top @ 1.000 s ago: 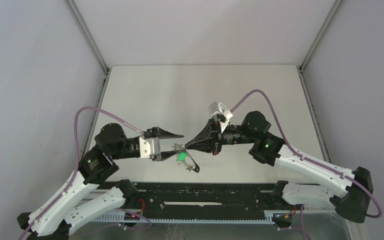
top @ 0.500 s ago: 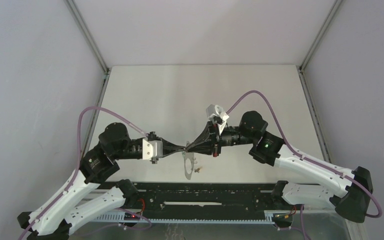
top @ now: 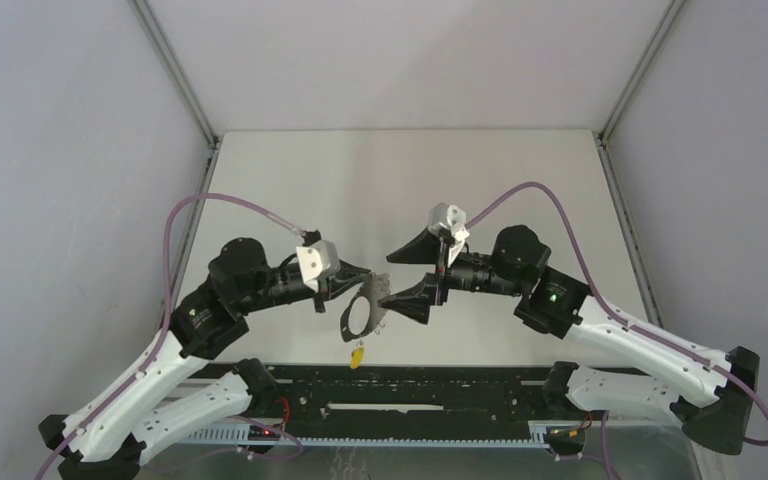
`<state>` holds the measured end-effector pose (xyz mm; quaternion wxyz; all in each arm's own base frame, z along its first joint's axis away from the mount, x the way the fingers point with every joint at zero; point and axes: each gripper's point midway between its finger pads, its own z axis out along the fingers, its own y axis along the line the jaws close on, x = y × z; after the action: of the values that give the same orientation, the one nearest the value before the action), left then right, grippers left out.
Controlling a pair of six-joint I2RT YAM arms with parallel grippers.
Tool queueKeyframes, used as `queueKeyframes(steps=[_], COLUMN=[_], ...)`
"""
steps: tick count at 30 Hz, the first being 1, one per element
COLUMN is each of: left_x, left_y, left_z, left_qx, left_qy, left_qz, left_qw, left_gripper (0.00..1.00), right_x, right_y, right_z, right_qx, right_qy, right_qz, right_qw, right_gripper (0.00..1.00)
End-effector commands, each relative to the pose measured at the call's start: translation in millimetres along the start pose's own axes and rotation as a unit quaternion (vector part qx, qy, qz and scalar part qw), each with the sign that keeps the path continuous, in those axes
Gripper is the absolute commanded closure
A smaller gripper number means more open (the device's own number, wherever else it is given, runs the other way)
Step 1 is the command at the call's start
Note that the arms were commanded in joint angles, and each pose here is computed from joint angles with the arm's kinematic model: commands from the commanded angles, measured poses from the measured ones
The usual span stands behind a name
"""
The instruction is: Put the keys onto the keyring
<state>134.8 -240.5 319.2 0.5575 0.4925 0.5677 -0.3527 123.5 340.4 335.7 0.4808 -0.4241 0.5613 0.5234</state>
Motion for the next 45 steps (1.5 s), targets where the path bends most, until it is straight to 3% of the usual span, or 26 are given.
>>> queueKeyframes(steps=[1, 7, 16, 22, 24, 27, 28, 32, 34, 37, 41, 45], left_x=[-30, -41, -47, -48, -46, -43, -42, -33, -24, -21, -18, -4], left_y=[49, 79, 75, 73, 71, 73, 75, 93, 108, 132, 148, 164], left_z=[-5, -9, -7, -11, -11, -11, -11, -15, -21, -35, -46, -55], left_qx=[-0.136, -0.218, -0.205, -0.203, -0.2, -0.205, -0.21, -0.257, -0.295, -0.345, -0.36, -0.372], left_qy=[-0.05, -0.086, -0.097, -0.098, -0.096, -0.092, -0.091, -0.069, -0.031, -0.003, 0.007, 0.069], left_qz=[-0.029, -0.05, -0.047, -0.044, -0.045, -0.044, -0.043, -0.042, -0.031, -0.024, -0.025, -0.068], left_qw=[0.989, 0.971, 0.973, 0.973, 0.974, 0.973, 0.973, 0.963, 0.954, 0.938, 0.933, 0.923], left_gripper=[1.0, 1.0, 1.0, 1.0, 1.0, 1.0, 0.98, 0.52, 0.38, 0.26, 0.13, 0.0], right_x=[-16, 5, 20, 24, 28, 28, 27, 26, 30, 46, 66, 87], right_y=[-13, -23, -65, -85, -85, -79, -76, -66, -66, -73, -86, -101], right_z=[-3, 16, 35, 37, 37, 36, 34, 25, 17, 5, -5, -2], right_qx=[0.092, 0.17, 0.268, 0.256, 0.248, 0.227, 0.217, 0.19, 0.193, 0.188, 0.176, 0.177], right_qy=[-0.015, 0.005, 0.011, 0.01, 0.016, 0.02, 0.021, 0.028, 0.041, 0.076, 0.116, 0.169], right_qz=[-0.042, -0.034, -0.079, -0.044, -0.037, -0.029, -0.027, 0.007, 0.017, 0.044, 0.13, 0.201], right_qw=[0.995, 0.985, 0.96, 0.966, 0.968, 0.973, 0.976, 0.981, 0.98, 0.978, 0.969, 0.949], right_gripper=[0.0, 0.0, 0.04, 0.41, 0.59, 0.94, 1.0, 1.0, 1.0, 1.0, 1.0, 1.0])
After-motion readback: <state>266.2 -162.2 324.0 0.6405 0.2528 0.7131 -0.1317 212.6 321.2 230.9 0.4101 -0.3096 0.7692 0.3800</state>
